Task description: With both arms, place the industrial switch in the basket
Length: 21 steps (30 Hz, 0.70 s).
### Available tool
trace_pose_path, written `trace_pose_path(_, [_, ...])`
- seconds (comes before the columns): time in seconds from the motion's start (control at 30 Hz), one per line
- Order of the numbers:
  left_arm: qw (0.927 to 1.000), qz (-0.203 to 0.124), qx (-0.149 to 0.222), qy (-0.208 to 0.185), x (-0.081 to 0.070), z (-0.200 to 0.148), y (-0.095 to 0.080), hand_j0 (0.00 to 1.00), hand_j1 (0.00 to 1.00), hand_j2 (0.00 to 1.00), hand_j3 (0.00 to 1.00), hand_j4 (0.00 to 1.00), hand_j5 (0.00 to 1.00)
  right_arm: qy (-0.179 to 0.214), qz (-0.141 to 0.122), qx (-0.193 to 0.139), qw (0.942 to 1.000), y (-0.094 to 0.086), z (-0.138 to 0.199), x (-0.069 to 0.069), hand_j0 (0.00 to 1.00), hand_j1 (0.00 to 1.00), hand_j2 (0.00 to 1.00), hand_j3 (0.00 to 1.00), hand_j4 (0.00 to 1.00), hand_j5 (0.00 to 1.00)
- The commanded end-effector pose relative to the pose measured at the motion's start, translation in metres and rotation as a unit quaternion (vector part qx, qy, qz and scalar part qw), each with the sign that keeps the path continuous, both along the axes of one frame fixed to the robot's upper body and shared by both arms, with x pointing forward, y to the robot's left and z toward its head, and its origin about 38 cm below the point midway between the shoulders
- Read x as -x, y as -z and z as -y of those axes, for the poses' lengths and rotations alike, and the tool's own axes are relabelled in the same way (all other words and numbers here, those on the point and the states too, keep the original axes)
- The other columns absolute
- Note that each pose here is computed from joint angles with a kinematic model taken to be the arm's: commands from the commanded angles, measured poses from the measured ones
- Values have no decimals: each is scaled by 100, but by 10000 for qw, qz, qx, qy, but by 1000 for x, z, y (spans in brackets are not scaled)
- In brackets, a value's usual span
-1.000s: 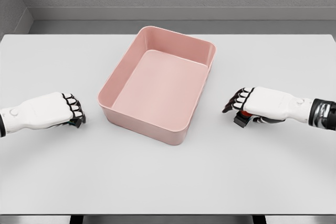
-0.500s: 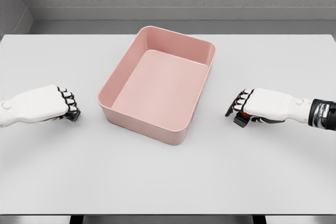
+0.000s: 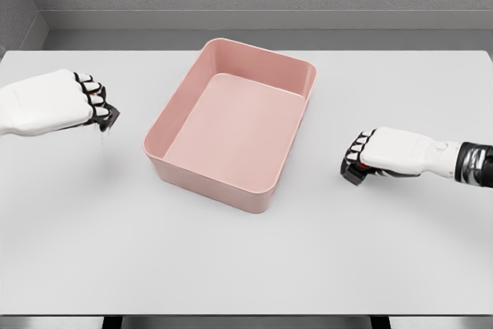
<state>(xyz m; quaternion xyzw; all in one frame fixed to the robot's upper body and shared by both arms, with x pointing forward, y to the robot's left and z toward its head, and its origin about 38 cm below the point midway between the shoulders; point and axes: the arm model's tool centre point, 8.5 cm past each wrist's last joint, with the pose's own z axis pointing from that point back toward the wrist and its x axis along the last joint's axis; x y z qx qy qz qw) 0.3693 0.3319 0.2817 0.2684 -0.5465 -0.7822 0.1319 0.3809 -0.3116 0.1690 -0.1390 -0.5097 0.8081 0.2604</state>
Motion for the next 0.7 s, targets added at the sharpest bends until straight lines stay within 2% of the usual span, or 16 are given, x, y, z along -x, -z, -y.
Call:
trace_pose_path(0.0, [9999,-14,105,54,0,5,1,34,34,34,34,34,34,29,13,-27,10000,-2,1,-1,57,57,57,57,57,57])
trace_pose_path(0.2, [9989,161,348,255,-8,26,-7,34,34,34,34,34,34,30,42,-29,10000,-5,1,-2,54,54,54,54,54,54])
trace_pose_path(0.47, [9968,358,566,430,-15,43,-18,34,34,34,34,34,34,25,202,-87,9998,-19,0,-10,53,53,53,53,53,53])
trace_pose_path(0.67, [9960,283,548,651,-19,65,-15,34,34,34,34,34,34,17,303,-123,9995,-28,-1,-15,52,52,52,52,52,52])
